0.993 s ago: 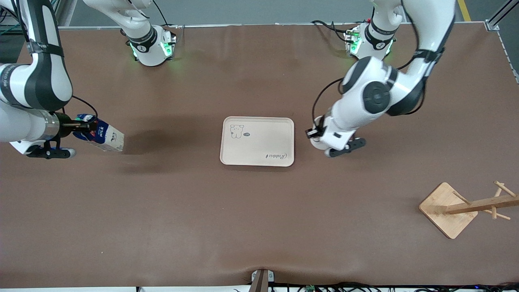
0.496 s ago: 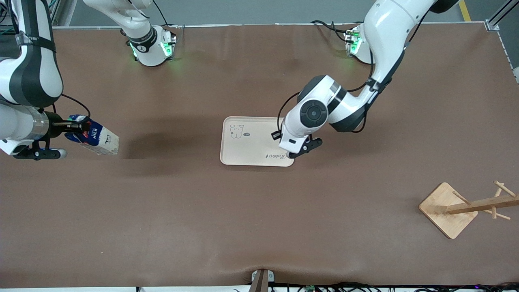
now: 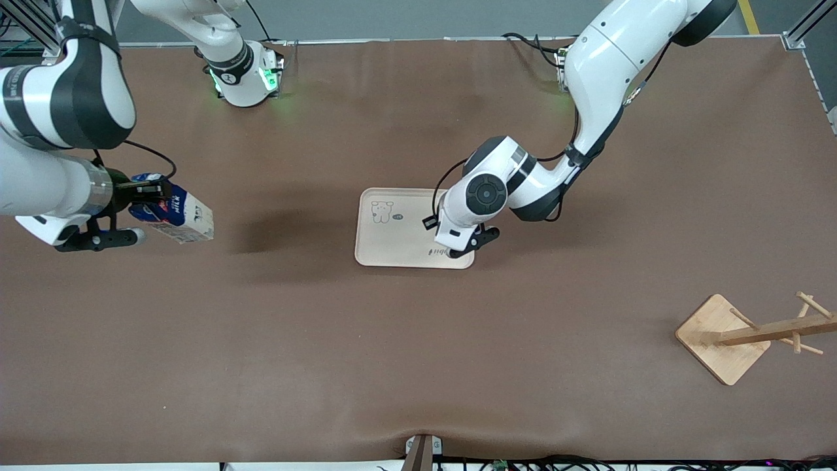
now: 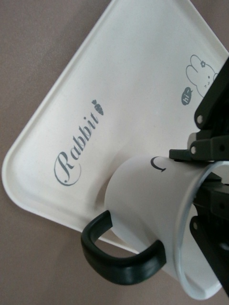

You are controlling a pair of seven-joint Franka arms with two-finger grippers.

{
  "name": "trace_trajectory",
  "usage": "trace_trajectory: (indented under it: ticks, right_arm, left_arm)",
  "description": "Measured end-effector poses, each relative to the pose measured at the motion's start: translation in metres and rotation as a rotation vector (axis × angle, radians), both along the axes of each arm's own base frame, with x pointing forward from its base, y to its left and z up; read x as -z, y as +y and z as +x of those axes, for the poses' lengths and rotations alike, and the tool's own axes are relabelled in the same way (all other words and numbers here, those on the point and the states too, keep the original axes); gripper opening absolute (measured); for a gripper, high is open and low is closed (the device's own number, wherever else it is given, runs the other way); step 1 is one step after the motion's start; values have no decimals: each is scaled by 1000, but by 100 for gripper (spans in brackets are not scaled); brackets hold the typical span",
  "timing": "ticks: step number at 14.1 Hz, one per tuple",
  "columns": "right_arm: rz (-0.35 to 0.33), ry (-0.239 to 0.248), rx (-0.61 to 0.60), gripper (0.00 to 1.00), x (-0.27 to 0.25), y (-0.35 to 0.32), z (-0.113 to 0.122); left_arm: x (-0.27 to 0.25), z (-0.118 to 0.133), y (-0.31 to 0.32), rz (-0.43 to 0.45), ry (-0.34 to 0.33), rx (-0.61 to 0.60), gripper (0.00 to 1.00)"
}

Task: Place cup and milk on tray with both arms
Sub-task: 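Lower the mug onto the tray with the left gripper while the right gripper follows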

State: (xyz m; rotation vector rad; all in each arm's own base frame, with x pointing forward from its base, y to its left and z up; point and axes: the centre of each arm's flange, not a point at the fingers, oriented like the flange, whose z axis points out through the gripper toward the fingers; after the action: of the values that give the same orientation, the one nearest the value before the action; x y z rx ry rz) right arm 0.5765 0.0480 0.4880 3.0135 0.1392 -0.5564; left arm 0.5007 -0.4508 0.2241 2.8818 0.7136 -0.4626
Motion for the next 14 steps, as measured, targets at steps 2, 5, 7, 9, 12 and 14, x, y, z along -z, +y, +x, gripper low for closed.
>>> trace_trajectory:
  ticks: [2,5,7,9,12,14]
  right_arm:
    - [-24,1,21,50,-3,33,-5]
    - [-12,9,60,50,-3,95,-18]
    - [10,25,116,50,-1,129,-27]
    - [38,48,155,50,3,149,-31]
    - [33,59,187,50,11,171,-35]
    - [29,48,202,50,15,194,-38]
  left_arm:
    - [0,-2,-5,-3,-3,3,8]
    - [3,-5,-7,-2,0,3,13]
    - [11,-4,-6,-3,4,-3,33]
    - [15,-2,-4,-4,2,-11,54]
    - [8,6,-3,-14,-12,-21,82]
    - [0,13,-5,-25,-26,-27,100]
